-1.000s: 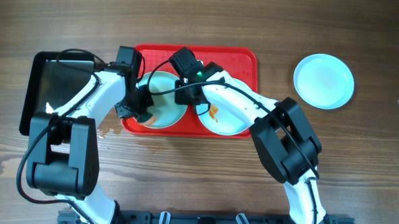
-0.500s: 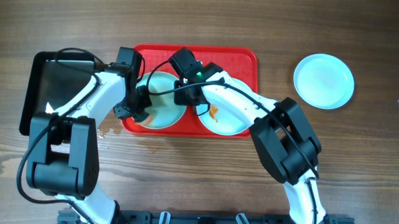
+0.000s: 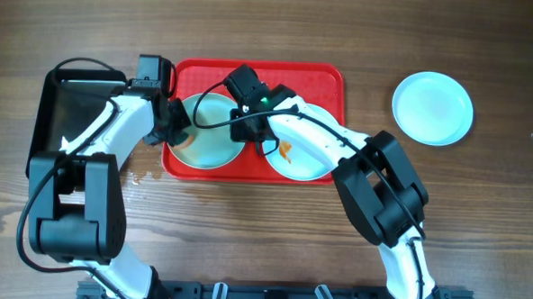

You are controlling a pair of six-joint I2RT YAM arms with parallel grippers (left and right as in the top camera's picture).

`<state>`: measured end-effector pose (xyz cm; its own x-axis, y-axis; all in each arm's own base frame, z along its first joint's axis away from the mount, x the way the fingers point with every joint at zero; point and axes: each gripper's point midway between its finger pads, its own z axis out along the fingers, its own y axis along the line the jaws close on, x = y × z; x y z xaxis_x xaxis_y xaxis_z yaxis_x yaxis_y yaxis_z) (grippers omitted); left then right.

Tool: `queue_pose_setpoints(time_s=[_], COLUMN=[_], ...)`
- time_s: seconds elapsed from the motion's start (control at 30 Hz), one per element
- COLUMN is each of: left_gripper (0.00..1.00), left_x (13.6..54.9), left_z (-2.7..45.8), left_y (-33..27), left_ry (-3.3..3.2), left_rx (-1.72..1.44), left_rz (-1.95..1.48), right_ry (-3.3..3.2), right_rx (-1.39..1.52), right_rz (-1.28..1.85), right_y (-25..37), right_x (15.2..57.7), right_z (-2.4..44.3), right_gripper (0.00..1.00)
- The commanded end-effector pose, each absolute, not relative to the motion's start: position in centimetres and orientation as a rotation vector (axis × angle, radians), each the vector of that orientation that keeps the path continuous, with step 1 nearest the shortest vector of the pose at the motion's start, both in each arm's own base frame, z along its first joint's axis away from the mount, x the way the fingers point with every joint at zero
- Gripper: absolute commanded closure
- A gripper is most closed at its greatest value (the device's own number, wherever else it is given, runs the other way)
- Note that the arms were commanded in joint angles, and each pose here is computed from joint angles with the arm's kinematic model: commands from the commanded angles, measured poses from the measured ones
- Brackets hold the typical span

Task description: Clean dirty plates on tray and stack at the side

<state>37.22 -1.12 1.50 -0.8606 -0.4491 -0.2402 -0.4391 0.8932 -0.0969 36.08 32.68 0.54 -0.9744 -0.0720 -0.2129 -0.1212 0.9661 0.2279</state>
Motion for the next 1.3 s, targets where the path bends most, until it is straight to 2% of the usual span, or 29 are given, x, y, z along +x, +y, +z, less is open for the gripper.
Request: queue_pose_setpoints(time_s=[0.0, 0.27, 0.43, 0.53, 0.67, 0.83, 1.07, 1.27], left_gripper=[0.96, 0.96, 0.96, 0.96, 0.96, 0.96, 0.96, 0.96], left_x=[38.9, 42.8, 41.7, 40.0, 37.0, 33.9, 31.3, 30.5], left_z=[1.6, 4.1, 8.2, 11.0, 13.2, 12.5, 9.5, 7.3], left_y=[0.6, -5.7, -10.0, -9.9, -7.8, -3.9, -3.3, -3.4], left_ry=[2.717, 2.607, 2.562, 2.556, 2.599, 2.704, 2.814, 2.835], left_rx=[-0.683, -0.533, -0.333, -0.320, -0.359, -0.502, -0.564, -0.578], left_rz=[0.003, -0.541, -0.918, -0.950, -0.845, -0.536, -0.464, -0.468], right_ry=[2.986, 2.990, 2.962, 2.915, 2.779, 2.593, 2.297, 2.125], right_rx=[-0.157, -0.162, -0.152, -0.141, -0.142, -0.137, -0.147, -0.234], right_rz=[0.204, 0.208, 0.235, 0.265, 0.246, 0.113, -0.106, -0.499], right_y=[30.1, 30.2, 30.6, 30.5, 28.7, 24.9, 20.5, 16.8], right_x=[34.8, 34.6, 35.3, 37.0, 40.7, 44.0, 45.2, 44.7], right_z=[-2.7, -2.7, -2.5, -1.3, 3.6, 10.5, 21.5, 26.6], right_gripper=[0.96, 0.96, 0.96, 0.96, 0.96, 0.96, 0.96, 0.96])
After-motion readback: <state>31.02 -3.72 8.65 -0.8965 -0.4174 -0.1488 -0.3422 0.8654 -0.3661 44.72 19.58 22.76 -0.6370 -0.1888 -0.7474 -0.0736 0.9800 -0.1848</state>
